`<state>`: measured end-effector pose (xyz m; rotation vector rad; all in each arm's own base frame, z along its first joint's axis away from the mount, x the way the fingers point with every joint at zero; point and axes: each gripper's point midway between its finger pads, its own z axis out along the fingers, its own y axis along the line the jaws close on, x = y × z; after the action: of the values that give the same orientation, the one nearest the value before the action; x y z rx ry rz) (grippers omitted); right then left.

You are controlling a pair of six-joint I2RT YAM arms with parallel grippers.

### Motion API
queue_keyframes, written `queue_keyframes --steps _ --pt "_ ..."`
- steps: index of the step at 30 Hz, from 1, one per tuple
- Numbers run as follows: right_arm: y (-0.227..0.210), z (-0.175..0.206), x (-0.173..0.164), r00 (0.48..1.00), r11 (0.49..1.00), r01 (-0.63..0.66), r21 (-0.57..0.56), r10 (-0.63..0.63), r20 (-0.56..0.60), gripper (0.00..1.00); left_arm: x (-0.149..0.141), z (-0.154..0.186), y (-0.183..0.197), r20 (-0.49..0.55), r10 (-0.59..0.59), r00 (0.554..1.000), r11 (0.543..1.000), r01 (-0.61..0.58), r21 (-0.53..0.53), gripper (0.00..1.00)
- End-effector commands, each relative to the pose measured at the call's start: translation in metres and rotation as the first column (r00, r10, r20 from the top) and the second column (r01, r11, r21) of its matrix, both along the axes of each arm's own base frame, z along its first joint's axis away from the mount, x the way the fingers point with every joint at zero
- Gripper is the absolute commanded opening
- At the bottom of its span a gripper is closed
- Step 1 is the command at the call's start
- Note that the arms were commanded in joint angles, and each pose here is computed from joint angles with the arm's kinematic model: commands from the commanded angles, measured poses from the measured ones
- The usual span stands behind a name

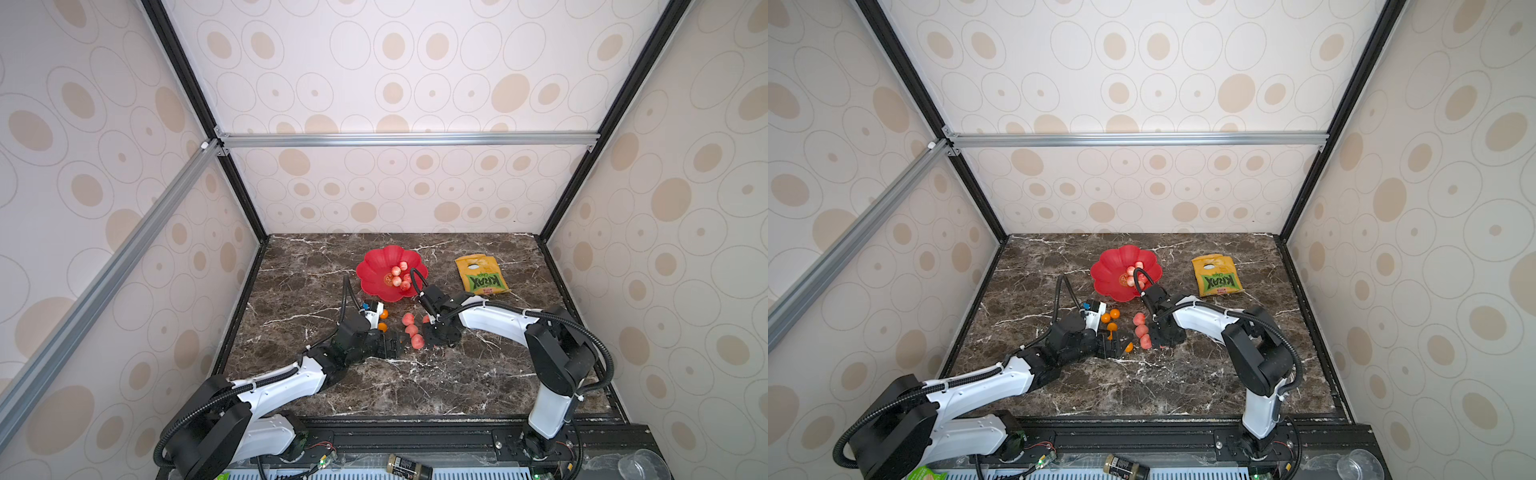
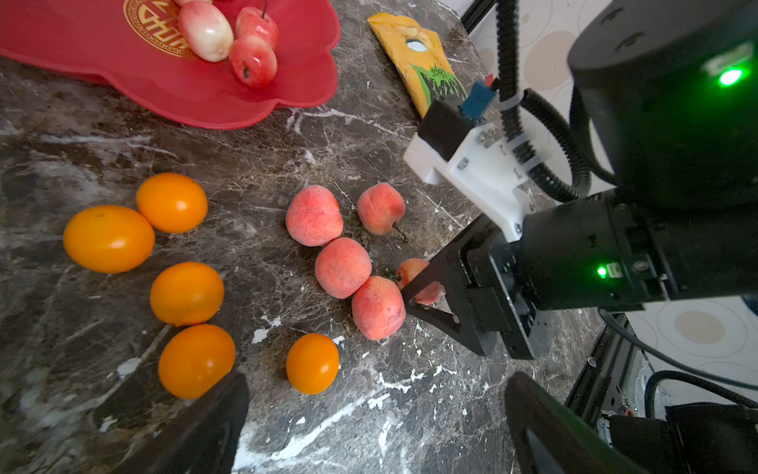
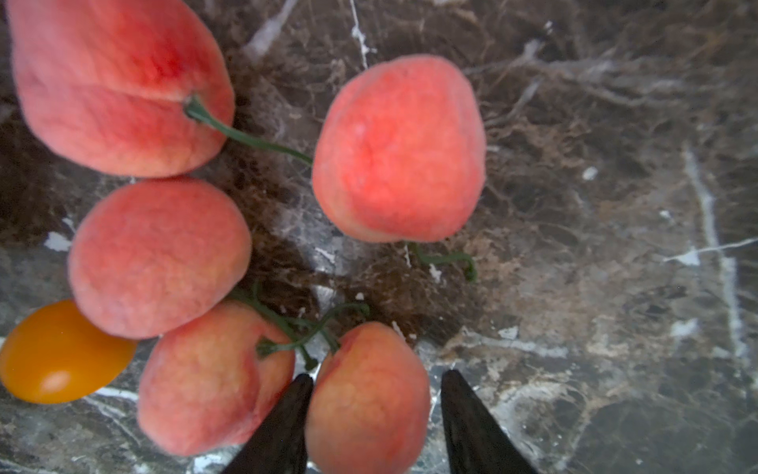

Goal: Arrange fruit in a fruit bowl
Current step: Pick up the fruit from the center of the table.

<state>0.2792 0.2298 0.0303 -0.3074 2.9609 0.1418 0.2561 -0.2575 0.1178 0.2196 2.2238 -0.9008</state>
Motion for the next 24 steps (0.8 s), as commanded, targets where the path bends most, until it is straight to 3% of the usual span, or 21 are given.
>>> queue_keyframes --steps 1,24 --pt "0.0007 -0.0030 -0.0007 1.000 1.000 0.007 -0.013 -0.008 -0.007 0.52 0.0039 0.0156 -0.0040 0.037 0.003 0.999 1.000 -0.002 -0.018 0.98" --pt "0.0018 -0.0047 -0.0007 1.000 1.000 0.005 -0.012 -0.005 -0.011 0.45 0.0047 0.0136 -0.0048 0.032 0.003 0.999 1.000 -0.003 -0.017 0.98"
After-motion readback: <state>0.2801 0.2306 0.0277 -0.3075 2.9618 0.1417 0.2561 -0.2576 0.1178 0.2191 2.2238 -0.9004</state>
